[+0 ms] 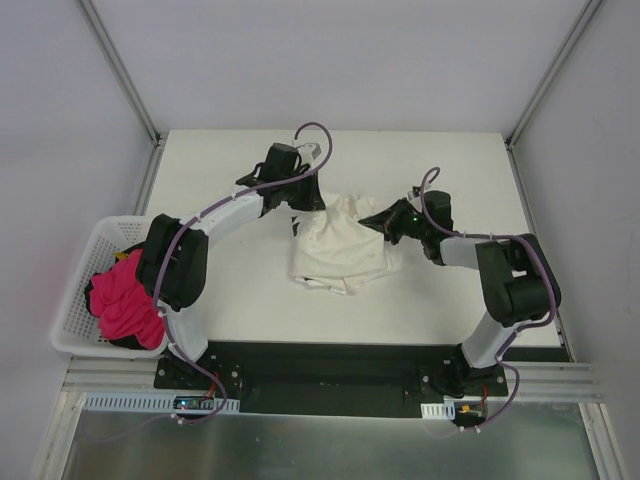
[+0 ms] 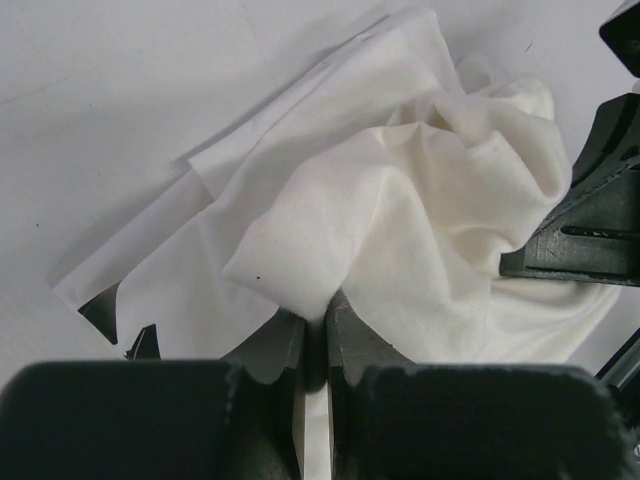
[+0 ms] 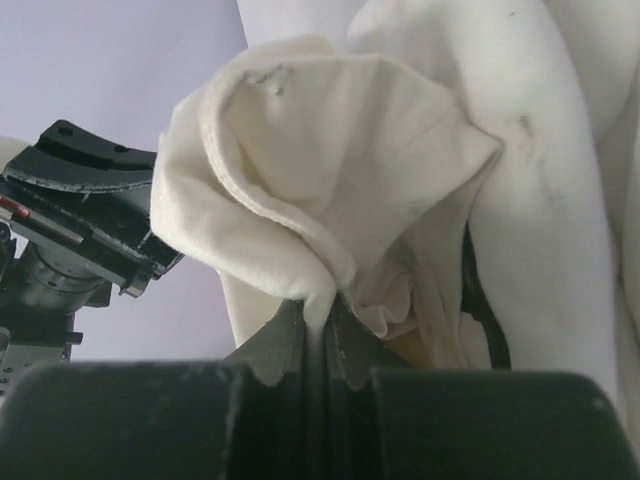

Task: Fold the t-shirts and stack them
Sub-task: Smooth out wrinkles on the folded tshirt

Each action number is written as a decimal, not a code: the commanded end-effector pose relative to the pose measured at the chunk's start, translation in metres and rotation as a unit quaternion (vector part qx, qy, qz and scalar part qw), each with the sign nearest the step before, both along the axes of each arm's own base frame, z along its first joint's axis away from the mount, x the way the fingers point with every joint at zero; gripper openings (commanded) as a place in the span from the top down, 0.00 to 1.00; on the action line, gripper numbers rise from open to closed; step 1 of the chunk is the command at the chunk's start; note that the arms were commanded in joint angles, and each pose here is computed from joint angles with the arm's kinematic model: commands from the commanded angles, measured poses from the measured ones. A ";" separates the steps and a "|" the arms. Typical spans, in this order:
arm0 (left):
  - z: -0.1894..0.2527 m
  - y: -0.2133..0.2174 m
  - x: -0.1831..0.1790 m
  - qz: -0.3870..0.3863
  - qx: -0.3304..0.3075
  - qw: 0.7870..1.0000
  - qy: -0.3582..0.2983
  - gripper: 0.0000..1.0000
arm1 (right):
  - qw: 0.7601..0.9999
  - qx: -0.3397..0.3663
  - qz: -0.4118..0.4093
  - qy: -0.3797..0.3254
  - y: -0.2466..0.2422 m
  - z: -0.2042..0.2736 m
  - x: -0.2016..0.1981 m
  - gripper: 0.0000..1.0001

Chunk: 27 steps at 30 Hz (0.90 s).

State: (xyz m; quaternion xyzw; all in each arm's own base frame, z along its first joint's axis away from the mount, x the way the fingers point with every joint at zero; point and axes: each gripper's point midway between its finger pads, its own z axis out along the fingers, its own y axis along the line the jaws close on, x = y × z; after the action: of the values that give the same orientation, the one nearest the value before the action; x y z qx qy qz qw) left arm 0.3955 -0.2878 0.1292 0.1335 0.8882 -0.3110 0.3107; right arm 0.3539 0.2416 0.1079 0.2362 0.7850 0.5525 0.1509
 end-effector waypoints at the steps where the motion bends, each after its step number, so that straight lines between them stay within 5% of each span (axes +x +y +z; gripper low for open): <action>1: 0.003 0.001 0.005 -0.004 -0.002 1.000 -0.015 1.00 | 0.999 -0.021 0.009 -0.042 -0.002 0.019 -0.002 0.99; 3: 0.002 0.001 0.004 -0.006 -0.003 1.000 -0.013 1.00 | 0.999 -0.017 0.011 -0.039 -0.002 0.019 -0.002 0.96; 7: 0.004 0.006 0.002 -0.001 0.005 1.000 -0.021 1.00 | 0.999 -0.022 0.009 -0.037 -0.003 0.016 0.001 0.66; 10: 0.008 0.009 0.003 0.003 0.010 1.000 -0.029 1.00 | 0.999 -0.020 0.011 -0.033 -0.003 0.015 0.003 0.54; 14: 0.002 0.012 0.002 0.006 0.019 0.999 -0.028 1.00 | 0.999 -0.025 0.002 -0.037 -0.011 0.017 0.006 0.47; 18: -0.005 0.016 0.002 0.010 0.031 0.999 -0.026 1.00 | 0.998 -0.035 -0.038 -0.043 -0.045 0.021 0.018 0.47; 24: -0.019 0.021 0.001 0.019 0.046 0.999 -0.015 1.00 | 0.988 -0.073 -0.093 -0.097 -0.101 0.064 0.043 0.81; 27: -0.024 0.017 -0.002 0.016 0.034 0.999 -0.005 1.00 | 0.983 -0.092 -0.089 -0.135 -0.099 0.099 0.047 0.87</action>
State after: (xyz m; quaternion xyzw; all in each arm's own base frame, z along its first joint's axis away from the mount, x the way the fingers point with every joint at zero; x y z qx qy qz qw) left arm 0.3943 -0.2743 0.1068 0.1313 0.9000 -0.2754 0.3114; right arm 0.3955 0.1331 0.1396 0.2890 0.7812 0.4885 0.2597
